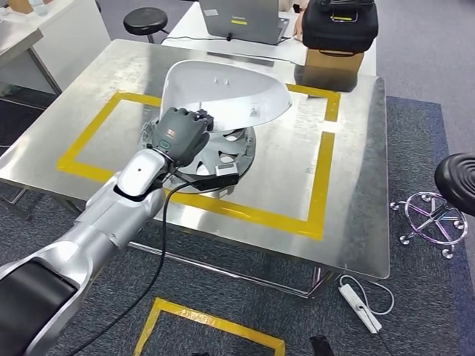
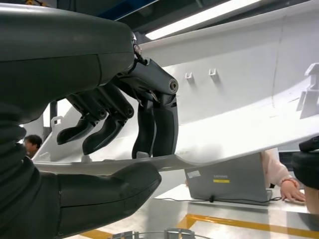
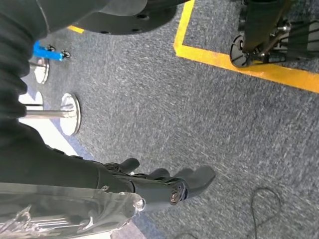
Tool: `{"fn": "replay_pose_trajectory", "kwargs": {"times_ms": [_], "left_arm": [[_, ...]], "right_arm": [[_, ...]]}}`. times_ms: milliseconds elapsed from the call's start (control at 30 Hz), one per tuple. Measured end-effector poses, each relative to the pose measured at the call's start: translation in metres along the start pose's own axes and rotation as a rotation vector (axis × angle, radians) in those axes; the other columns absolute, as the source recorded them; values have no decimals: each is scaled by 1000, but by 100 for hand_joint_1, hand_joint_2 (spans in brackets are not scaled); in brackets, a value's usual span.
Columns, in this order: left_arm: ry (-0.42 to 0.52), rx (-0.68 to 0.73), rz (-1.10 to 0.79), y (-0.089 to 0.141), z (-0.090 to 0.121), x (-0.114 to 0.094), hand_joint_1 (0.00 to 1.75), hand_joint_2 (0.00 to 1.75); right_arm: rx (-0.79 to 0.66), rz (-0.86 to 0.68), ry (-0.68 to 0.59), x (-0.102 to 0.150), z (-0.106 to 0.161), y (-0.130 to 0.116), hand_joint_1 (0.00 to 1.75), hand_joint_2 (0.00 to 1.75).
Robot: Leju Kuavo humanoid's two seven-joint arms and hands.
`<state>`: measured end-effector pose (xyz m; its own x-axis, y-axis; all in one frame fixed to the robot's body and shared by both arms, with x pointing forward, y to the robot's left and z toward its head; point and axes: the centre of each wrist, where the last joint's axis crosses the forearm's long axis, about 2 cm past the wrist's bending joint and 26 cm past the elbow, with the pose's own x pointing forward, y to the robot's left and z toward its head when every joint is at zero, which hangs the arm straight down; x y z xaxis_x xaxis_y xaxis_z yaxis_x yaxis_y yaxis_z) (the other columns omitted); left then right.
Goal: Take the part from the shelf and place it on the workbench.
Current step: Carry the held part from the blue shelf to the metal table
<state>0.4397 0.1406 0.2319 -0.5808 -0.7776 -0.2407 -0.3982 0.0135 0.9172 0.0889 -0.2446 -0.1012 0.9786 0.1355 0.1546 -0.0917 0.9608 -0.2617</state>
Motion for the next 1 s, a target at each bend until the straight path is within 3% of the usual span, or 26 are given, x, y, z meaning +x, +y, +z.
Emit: {"fn": "replay_pose_trajectory", "kwargs": {"times_ms": [400, 600, 800, 1000], "left_arm": [[13, -20, -7, 0, 1, -7, 175, 175], [84, -74, -15, -1, 1, -28, 175, 175], [264, -213, -29, -6, 14, -69, 175, 175], [536, -302, -19, -18, 52, -118, 175, 175]], "right_arm": [[0, 5, 1, 1, 0, -1, 0, 175], [1, 31, -4, 5, 0, -1, 0, 175], [12, 67, -13, 11, 1, 0, 0, 175], [19, 96, -15, 14, 1, 1, 0, 175]]}}
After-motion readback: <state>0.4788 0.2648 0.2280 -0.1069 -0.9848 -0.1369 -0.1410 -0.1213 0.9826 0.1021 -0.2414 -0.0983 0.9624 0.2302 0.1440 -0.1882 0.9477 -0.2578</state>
